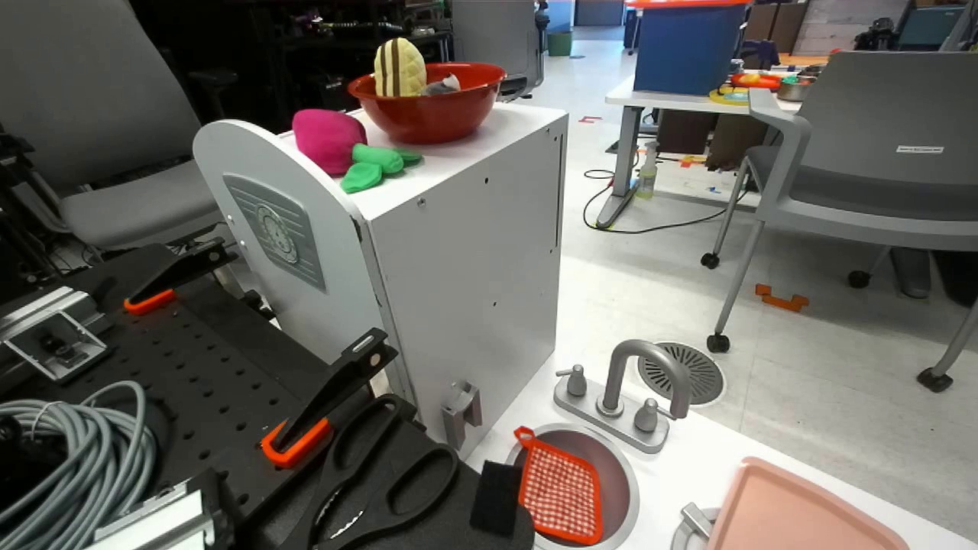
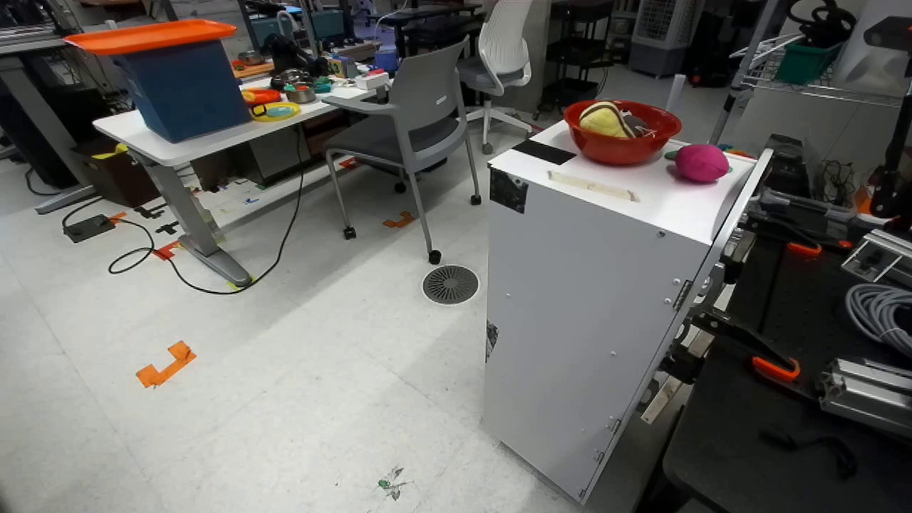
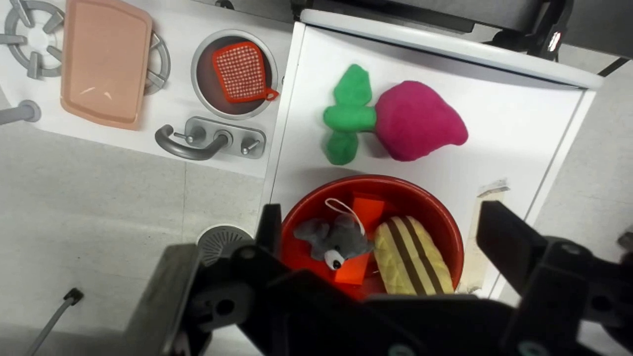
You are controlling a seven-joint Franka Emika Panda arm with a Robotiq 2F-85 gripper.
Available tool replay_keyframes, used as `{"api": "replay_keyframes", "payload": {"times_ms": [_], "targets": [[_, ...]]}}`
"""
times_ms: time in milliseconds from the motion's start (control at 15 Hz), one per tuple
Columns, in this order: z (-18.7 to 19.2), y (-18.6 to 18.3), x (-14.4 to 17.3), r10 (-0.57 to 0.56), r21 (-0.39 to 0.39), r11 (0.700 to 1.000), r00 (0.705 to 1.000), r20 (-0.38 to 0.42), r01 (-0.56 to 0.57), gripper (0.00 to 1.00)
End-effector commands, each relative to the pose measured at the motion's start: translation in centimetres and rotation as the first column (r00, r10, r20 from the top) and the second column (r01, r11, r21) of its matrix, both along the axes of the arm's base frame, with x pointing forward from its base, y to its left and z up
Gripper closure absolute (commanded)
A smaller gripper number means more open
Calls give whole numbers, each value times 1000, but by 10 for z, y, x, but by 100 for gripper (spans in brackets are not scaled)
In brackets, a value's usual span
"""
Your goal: Remove the grey plushy from the red bowl and put it in the sink
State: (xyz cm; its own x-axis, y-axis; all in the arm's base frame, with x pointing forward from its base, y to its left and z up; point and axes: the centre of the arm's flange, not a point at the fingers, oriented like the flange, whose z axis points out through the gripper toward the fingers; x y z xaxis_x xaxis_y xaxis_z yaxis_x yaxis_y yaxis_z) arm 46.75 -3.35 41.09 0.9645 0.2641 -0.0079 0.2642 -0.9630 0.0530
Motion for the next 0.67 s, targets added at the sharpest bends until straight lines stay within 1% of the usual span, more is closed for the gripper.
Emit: {"api": "replay_keyframes", "payload": {"times_ms": [0,267,467,600], "targets": [[0,0,0,1,0,1000,1000,0,-1,0],[0,0,0,2,0,1000,1000,0,-2,0],[-7,-5,5,-13,16,1000,1000,-28,13,0],[-13,-11,10,-26,5,1000,998,-52,27,0]]}}
